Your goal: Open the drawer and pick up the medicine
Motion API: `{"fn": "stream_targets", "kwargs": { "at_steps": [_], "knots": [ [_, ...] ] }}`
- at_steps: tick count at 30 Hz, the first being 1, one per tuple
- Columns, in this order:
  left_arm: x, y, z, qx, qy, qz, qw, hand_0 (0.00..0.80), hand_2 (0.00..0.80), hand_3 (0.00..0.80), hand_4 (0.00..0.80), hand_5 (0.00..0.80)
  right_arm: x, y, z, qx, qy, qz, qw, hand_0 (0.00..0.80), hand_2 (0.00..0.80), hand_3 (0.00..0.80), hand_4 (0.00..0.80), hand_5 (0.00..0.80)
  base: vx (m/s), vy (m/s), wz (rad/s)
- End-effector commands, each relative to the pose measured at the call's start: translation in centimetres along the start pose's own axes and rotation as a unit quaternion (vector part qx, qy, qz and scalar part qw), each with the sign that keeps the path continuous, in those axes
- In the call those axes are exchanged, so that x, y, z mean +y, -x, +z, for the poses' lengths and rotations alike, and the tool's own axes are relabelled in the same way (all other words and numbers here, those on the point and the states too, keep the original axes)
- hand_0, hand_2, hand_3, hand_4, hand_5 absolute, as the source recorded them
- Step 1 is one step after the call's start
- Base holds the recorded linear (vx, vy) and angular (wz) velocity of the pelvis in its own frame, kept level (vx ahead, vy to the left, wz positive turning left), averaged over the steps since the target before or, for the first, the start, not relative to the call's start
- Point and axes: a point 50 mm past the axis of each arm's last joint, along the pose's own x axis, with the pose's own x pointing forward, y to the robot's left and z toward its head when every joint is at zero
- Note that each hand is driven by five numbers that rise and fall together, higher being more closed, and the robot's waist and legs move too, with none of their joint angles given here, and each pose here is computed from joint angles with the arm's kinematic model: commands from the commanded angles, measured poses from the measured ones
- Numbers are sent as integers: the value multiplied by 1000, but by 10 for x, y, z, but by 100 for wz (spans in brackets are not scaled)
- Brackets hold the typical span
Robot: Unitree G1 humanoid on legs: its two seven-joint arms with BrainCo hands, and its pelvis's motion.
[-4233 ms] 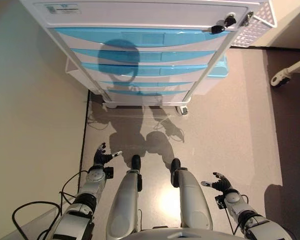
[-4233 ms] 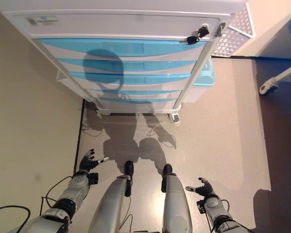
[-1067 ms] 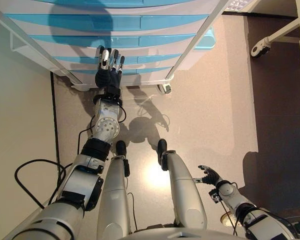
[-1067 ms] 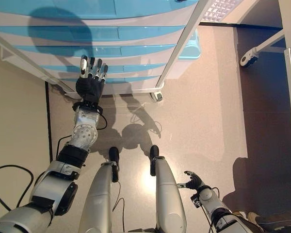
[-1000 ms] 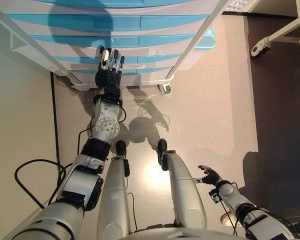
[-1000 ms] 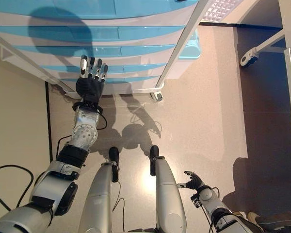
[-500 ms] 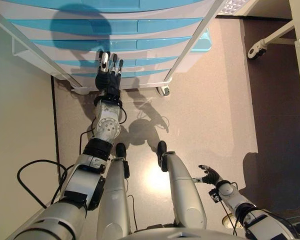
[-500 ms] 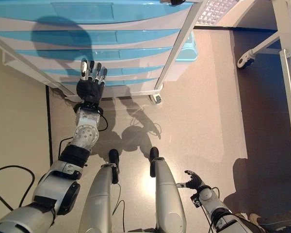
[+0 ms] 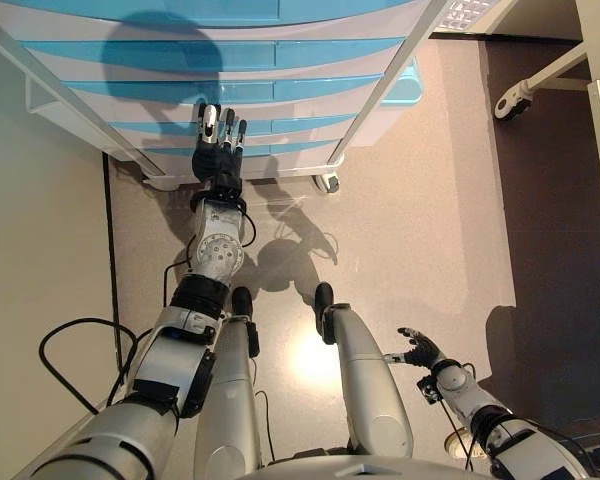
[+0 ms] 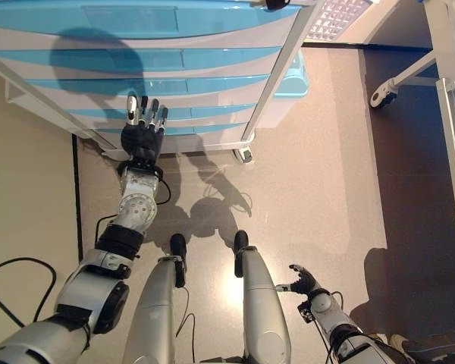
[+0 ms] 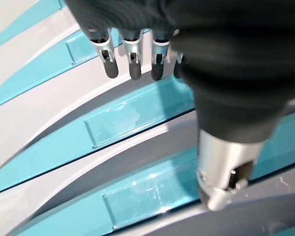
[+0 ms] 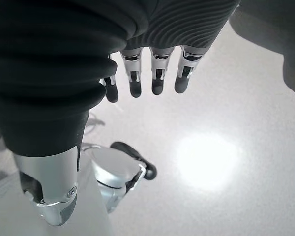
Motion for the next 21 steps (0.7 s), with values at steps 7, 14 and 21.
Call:
{"fn": "stream_targets", "kwargs": {
  "at_steps": [7,14,21],
  "knots": [
    [-13,-9,-2,-21,-14,-14,1000,0,0,0,0,0,-2,7,-21,29,10,-11,999,0,0,0,0,0,0,0,0],
    [-1,-7,-3,-18,-20,13,1000,0,0,0,0,0,-1,7,-20,27,8,-13,1000,0,0,0,0,0,0,0,0],
    [16,-1,-8,-8,-22,47,999,0,0,0,0,0,-2,7,-19,25,6,-18,1000,0,0,0,0,0,0,0,0]
  ]
}}
